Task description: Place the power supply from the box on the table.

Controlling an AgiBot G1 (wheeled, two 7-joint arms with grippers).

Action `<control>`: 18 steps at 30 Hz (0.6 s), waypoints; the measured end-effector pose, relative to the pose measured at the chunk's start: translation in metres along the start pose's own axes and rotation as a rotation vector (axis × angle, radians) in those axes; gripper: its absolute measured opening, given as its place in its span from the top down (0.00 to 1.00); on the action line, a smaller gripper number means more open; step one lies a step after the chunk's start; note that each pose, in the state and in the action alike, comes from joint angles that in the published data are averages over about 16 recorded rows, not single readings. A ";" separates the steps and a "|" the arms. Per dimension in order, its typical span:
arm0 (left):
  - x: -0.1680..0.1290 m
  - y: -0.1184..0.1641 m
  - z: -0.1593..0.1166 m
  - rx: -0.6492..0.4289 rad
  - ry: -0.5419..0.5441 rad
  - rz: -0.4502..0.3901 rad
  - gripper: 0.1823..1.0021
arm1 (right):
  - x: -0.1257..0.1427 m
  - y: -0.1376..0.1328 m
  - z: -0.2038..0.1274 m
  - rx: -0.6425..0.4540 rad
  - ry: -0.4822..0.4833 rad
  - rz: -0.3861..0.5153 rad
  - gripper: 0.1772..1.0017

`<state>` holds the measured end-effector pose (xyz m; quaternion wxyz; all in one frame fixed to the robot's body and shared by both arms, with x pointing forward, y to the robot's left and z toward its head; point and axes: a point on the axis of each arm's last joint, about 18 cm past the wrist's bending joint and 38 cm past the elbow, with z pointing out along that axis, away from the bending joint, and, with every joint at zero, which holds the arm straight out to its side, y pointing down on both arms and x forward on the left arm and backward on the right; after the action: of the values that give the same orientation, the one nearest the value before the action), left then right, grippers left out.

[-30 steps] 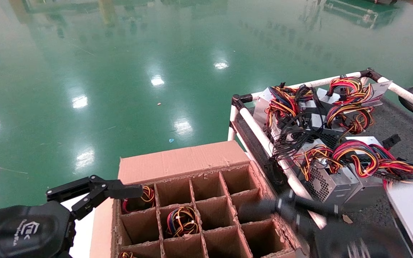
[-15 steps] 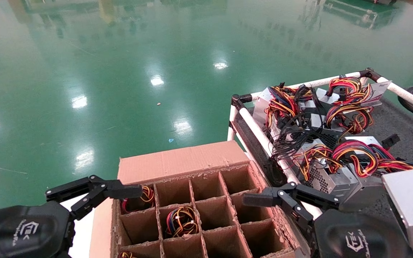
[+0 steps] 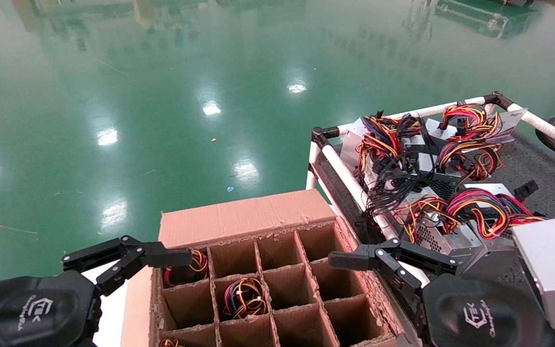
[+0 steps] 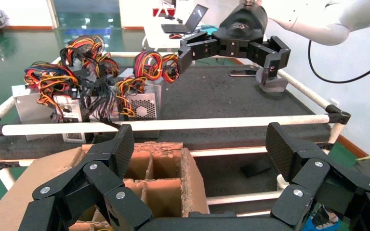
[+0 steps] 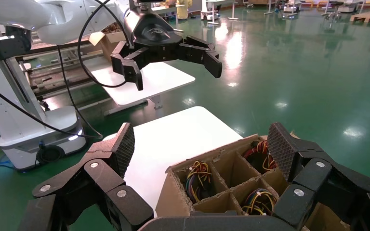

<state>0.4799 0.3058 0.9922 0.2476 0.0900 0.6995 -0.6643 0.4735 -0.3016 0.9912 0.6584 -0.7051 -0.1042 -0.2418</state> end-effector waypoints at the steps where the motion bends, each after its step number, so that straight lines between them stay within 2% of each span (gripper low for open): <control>1: 0.000 0.000 0.000 0.000 0.000 0.000 0.00 | 0.000 0.000 0.000 0.000 0.001 0.000 0.00; 18: 0.000 0.000 0.000 0.000 0.000 0.000 0.00 | 0.002 0.000 0.000 -0.001 0.006 0.001 0.00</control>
<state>0.4799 0.3058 0.9922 0.2476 0.0900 0.6995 -0.6643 0.4751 -0.3021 0.9920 0.6585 -0.7047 -0.1018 -0.2436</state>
